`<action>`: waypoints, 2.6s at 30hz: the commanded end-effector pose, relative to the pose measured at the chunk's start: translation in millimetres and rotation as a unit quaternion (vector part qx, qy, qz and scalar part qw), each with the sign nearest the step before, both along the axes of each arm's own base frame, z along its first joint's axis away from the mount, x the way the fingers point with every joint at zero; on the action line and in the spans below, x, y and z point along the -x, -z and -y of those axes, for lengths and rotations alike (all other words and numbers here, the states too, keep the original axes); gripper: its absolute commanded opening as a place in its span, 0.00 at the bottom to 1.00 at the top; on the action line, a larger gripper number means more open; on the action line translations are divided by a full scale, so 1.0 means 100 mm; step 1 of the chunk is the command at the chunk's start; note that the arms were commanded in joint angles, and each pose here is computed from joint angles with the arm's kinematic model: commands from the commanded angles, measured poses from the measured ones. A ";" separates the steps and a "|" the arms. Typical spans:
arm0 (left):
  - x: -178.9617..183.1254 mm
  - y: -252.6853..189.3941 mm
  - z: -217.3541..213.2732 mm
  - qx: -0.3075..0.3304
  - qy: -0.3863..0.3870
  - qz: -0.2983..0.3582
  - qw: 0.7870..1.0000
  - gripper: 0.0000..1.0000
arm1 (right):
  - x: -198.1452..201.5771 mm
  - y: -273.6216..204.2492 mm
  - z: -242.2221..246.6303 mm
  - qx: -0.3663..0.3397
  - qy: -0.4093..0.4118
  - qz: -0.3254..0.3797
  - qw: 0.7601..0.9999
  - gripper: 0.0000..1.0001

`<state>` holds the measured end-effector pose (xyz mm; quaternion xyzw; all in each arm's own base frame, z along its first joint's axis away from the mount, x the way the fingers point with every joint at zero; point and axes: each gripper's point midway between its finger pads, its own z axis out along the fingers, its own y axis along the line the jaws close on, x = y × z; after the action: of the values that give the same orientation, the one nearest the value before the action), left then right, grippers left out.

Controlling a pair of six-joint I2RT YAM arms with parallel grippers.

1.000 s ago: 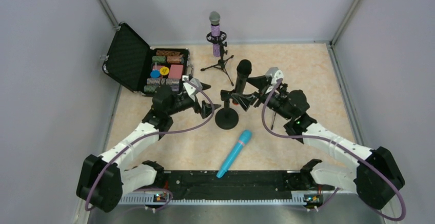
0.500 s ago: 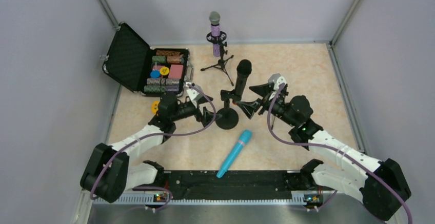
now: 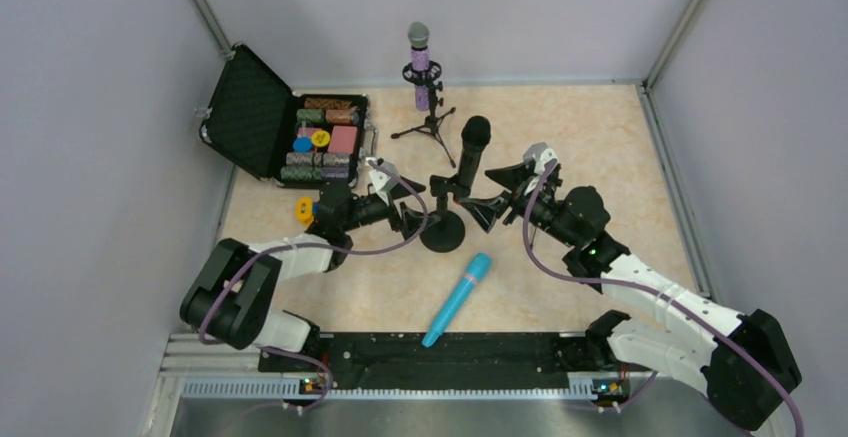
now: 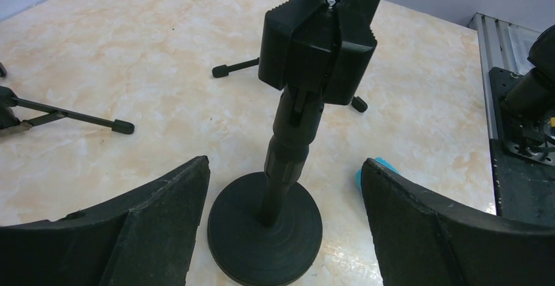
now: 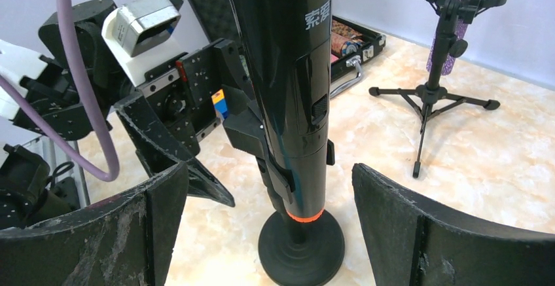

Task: Attach the microphones to the stand

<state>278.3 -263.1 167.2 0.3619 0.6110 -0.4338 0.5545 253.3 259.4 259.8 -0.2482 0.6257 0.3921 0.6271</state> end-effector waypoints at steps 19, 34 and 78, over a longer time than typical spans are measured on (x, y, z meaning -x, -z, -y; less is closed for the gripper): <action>-0.12 -0.45 0.34 0.116 0.096 0.099 0.984 0.53 | 0.00 -0.14 -0.01 -0.019 0.007 0.011 1.000 0.92; -0.01 -0.49 0.36 0.112 0.129 0.104 0.980 0.00 | 0.00 -0.07 0.03 0.003 0.015 0.014 1.000 0.93; 0.50 -2.47 0.38 0.217 0.046 0.199 0.955 0.00 | -0.04 0.29 -0.53 0.027 -0.036 0.092 0.995 0.90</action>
<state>242.7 -317.5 326.6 0.3762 0.4671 -0.5014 0.6237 254.5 299.9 193.9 -0.3241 0.6165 0.3656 0.6174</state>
